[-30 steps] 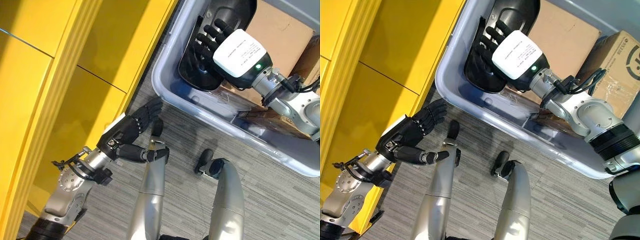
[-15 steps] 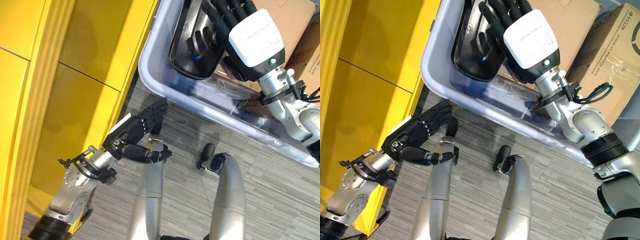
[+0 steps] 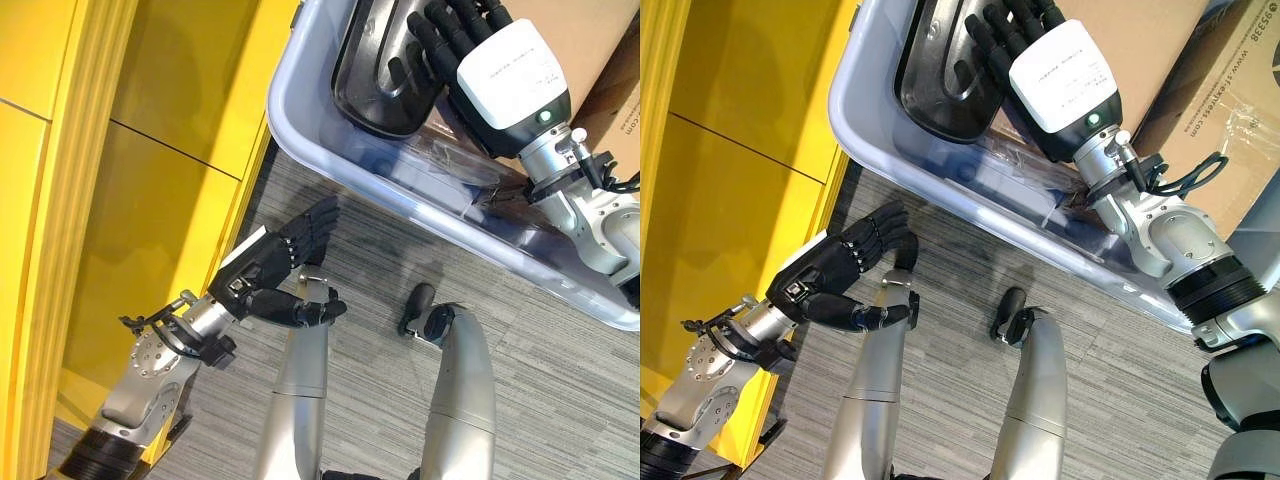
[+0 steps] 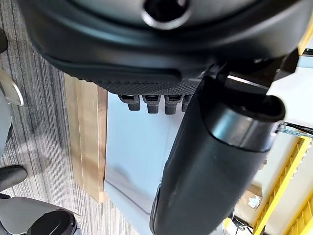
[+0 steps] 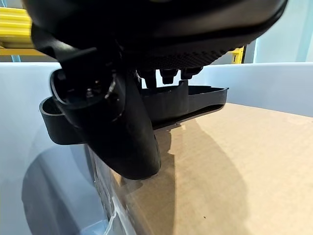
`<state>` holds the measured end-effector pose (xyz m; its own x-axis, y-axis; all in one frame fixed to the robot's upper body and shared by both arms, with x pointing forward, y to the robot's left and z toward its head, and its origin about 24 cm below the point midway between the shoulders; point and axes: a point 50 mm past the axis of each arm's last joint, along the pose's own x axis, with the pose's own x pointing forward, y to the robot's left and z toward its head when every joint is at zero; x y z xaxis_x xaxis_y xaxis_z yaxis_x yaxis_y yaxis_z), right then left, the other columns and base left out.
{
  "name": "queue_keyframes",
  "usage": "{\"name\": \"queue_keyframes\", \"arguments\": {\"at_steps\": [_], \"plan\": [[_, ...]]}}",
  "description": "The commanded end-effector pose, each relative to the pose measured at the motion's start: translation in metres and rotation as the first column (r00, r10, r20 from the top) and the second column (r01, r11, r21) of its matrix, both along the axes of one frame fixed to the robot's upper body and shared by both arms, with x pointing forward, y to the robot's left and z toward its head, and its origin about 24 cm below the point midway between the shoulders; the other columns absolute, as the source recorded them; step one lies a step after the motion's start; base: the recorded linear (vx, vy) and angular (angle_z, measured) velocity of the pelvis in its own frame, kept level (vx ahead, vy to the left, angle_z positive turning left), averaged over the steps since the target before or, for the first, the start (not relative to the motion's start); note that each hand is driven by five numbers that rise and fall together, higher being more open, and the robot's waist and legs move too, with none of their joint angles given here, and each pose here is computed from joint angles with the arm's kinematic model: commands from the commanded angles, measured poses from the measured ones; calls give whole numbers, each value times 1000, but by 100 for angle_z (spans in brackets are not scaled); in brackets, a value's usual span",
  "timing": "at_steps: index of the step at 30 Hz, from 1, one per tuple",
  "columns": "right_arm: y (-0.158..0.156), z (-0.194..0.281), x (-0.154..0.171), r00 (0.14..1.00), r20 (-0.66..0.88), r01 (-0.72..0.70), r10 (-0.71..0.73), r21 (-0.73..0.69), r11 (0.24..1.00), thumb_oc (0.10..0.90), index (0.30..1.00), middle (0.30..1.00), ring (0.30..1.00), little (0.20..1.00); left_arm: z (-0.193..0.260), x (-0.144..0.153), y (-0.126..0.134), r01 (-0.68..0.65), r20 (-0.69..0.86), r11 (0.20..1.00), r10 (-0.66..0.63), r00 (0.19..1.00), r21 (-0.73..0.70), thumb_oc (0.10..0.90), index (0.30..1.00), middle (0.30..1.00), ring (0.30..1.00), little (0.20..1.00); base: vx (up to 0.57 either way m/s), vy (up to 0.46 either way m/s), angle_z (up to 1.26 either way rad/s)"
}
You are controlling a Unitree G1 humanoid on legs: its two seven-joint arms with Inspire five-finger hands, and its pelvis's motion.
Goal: Move parts from the plastic box to the shelf.
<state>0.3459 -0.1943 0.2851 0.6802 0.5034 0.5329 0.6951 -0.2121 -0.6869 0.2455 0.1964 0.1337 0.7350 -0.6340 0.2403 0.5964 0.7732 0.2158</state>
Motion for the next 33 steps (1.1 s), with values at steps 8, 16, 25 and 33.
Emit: {"name": "queue_keyframes", "arguments": {"at_steps": [8, 16, 25, 33], "plan": [[-38, 57, 11, 928, -110, 349, -356, -78, 934, 900, 1000, 1000, 1000, 1000, 29, -10, -9, 110, 149, 989, -94, 984, -103, 900, 1000, 1000, 1000, 1000, 4, -1, 0], [-49, 65, 13, 886, -168, 421, -433, -99, 901, 900, 1000, 1000, 1000, 1000, 33, -12, -5, 113, 164, 989, -96, 982, -96, 900, 1000, 1000, 1000, 1000, 23, -3, 1], [-53, 65, 17, 875, -238, 419, -421, -61, 906, 400, 300, 300, 300, 300, 32, -12, -7, 112, 161, 988, -94, 982, -110, 900, 1000, 1000, 1000, 1000, 24, -4, 4], [-36, 59, 18, 949, -155, 266, -276, -80, 961, 400, 300, 300, 300, 300, 32, -12, -10, 125, 172, 983, -101, 980, -135, 900, 1000, 1000, 1000, 1000, 0, 2, 0]]}}
